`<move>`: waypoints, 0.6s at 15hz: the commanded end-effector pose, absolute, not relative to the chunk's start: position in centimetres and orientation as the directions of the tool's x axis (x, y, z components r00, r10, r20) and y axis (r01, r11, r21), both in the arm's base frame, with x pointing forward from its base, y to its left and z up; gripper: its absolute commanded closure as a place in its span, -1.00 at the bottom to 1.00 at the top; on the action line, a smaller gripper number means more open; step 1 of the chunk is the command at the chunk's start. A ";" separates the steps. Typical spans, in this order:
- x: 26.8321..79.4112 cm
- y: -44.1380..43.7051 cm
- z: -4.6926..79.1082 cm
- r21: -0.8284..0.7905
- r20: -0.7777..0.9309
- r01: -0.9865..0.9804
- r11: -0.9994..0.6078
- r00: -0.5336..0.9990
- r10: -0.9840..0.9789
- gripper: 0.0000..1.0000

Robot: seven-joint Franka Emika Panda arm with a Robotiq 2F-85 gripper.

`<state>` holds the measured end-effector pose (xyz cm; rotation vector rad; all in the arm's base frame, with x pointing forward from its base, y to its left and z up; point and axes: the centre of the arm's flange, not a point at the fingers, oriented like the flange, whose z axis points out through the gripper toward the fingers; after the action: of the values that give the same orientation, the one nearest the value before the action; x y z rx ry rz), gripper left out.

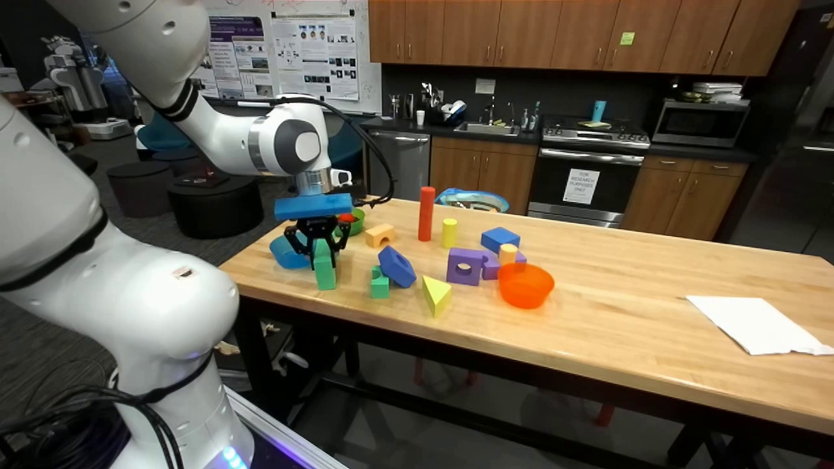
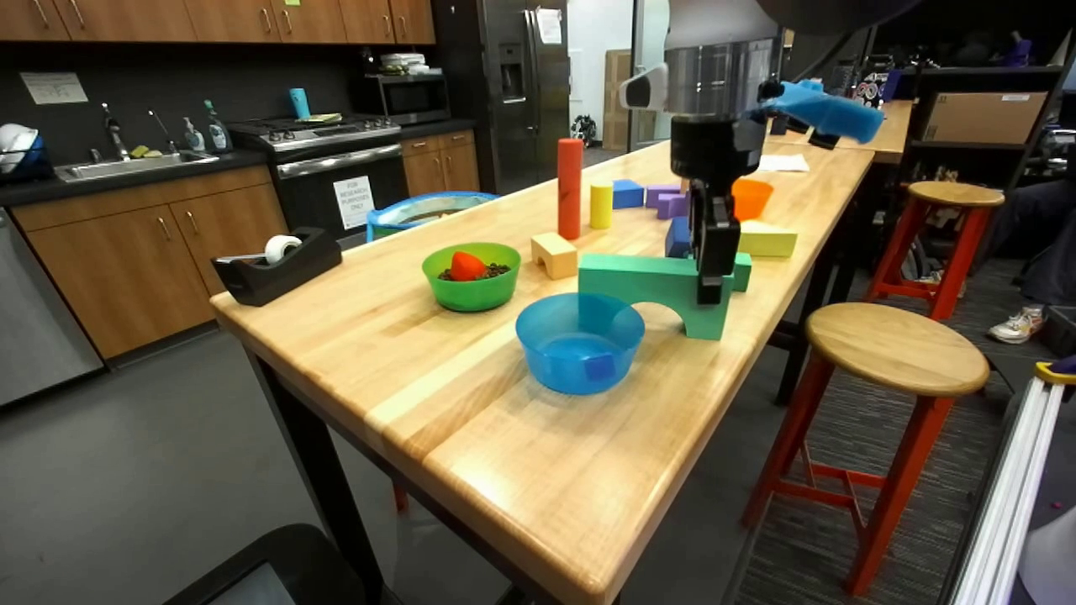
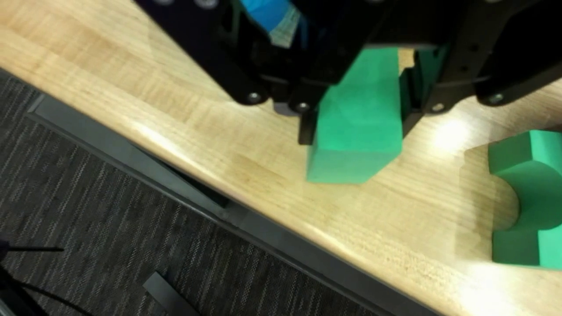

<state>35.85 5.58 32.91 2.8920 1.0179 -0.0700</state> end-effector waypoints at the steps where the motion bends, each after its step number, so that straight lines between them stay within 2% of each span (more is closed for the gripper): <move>1: 35.1 6.6 31.8 0.048 -0.073 0.627 -0.778 0.779 0.623 -0.41; 5: 35.1 7.0 31.5 0.046 -0.083 0.633 -0.773 0.774 0.628 -0.92; 7: 35.0 7.2 31.6 0.056 -0.079 0.637 -0.769 0.771 0.632 -1.00; 9: 34.9 7.5 31.8 0.065 -0.074 0.640 -0.766 0.768 0.636 -1.00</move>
<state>35.62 6.77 31.96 2.8751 1.0475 -0.1065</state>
